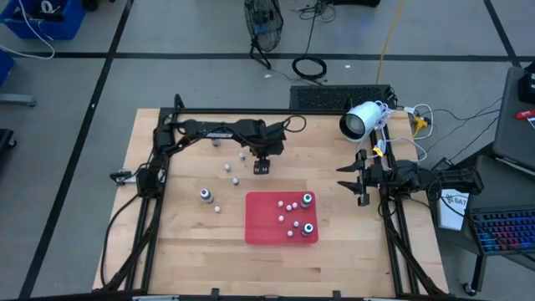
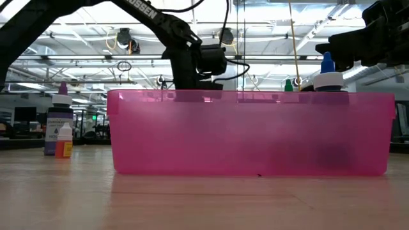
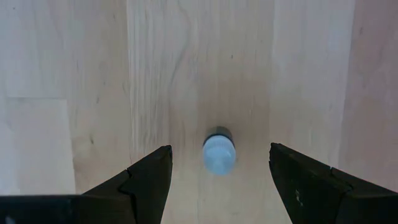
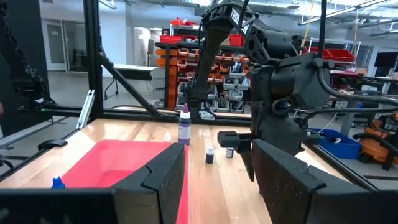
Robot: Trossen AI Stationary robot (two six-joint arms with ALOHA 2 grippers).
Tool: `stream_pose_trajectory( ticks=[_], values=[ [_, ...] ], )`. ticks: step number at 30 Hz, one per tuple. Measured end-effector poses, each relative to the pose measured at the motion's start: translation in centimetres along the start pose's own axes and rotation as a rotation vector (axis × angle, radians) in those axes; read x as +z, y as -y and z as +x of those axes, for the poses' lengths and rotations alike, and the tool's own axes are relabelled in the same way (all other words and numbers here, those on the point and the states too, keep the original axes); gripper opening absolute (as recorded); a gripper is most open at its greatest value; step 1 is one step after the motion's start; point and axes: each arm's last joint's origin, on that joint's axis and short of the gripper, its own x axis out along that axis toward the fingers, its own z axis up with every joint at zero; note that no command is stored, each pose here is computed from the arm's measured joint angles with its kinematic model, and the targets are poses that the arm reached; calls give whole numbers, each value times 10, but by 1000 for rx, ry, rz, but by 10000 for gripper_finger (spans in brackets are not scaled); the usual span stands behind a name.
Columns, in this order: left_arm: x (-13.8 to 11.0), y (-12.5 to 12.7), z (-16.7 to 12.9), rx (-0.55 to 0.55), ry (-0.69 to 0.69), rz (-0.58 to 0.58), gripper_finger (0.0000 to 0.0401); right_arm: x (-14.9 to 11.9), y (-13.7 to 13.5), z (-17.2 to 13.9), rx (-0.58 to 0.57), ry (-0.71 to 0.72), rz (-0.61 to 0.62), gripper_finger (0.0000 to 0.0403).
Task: Pick & Place food coloring
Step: Put the small black food coloring bottle into the red bin
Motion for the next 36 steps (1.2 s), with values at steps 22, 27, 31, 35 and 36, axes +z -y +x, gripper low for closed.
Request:
stream_pose_trajectory(
  ticks=[22, 27, 31, 35, 36],
  values=[
    [-4, 3, 11, 6, 19, -14, 268, 0, 0, 0, 0, 0, 0, 177],
    [-4, 3, 11, 5, 19, -24, 263, 0, 0, 0, 0, 0, 0, 174],
    [-5, 2, 12, 5, 18, -50, 220, 0, 0, 0, 0, 0, 0, 177],
    [-5, 1, 12, 6, 17, -66, 163, 0, 0, 0, 0, 0, 0, 176],
    [-5, 1, 12, 6, 17, -67, 151, 0, 0, 0, 0, 0, 0, 175]
  ],
)
